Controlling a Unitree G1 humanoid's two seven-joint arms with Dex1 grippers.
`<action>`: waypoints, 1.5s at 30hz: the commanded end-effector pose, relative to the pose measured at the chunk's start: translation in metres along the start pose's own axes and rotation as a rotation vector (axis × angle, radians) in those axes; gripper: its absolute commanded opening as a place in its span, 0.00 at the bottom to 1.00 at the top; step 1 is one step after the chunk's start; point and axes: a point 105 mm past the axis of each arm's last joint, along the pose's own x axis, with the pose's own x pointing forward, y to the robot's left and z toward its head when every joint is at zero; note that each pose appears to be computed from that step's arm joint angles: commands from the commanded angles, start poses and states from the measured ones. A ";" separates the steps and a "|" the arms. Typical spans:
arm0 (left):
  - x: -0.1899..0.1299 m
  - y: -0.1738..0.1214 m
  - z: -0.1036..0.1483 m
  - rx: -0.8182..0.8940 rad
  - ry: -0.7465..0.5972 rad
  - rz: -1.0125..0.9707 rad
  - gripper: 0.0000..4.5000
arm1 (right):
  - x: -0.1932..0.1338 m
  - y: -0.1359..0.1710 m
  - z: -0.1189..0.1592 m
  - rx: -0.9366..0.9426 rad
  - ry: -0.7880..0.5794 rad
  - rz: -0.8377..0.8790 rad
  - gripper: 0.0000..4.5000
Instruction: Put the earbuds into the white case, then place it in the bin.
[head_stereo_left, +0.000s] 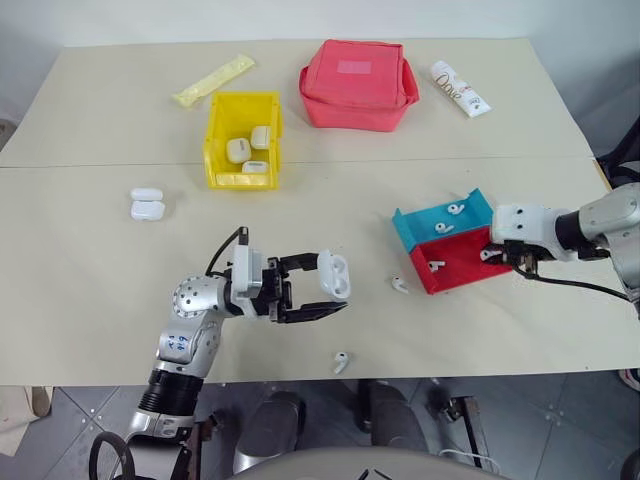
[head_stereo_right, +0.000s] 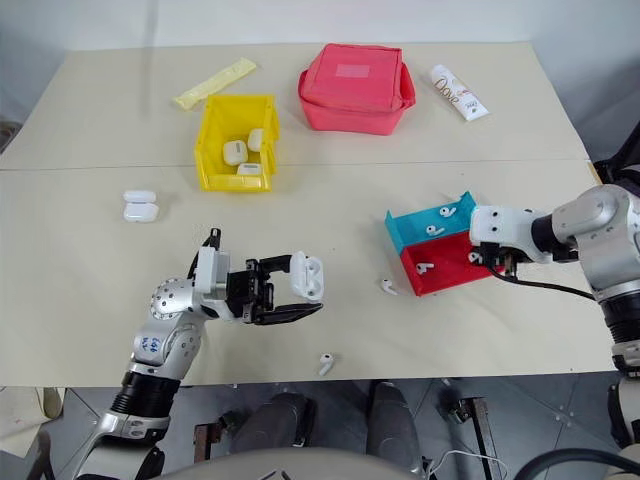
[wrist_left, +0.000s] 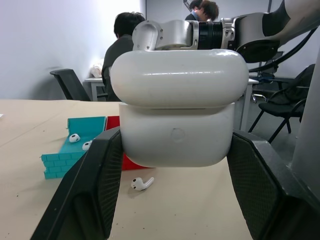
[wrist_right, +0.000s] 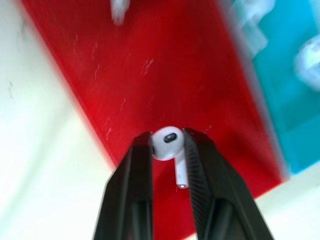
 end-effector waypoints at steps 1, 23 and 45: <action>0.008 0.000 0.006 0.030 -0.023 -0.030 0.61 | -0.022 -0.004 0.038 0.086 -0.210 -0.092 0.11; 0.042 0.026 0.004 0.028 -0.083 -0.266 0.61 | -0.068 0.094 0.171 0.661 -1.191 0.035 0.11; 0.053 0.036 0.025 0.054 -0.129 -0.337 0.61 | -0.023 0.099 0.171 0.665 -1.215 -0.006 0.11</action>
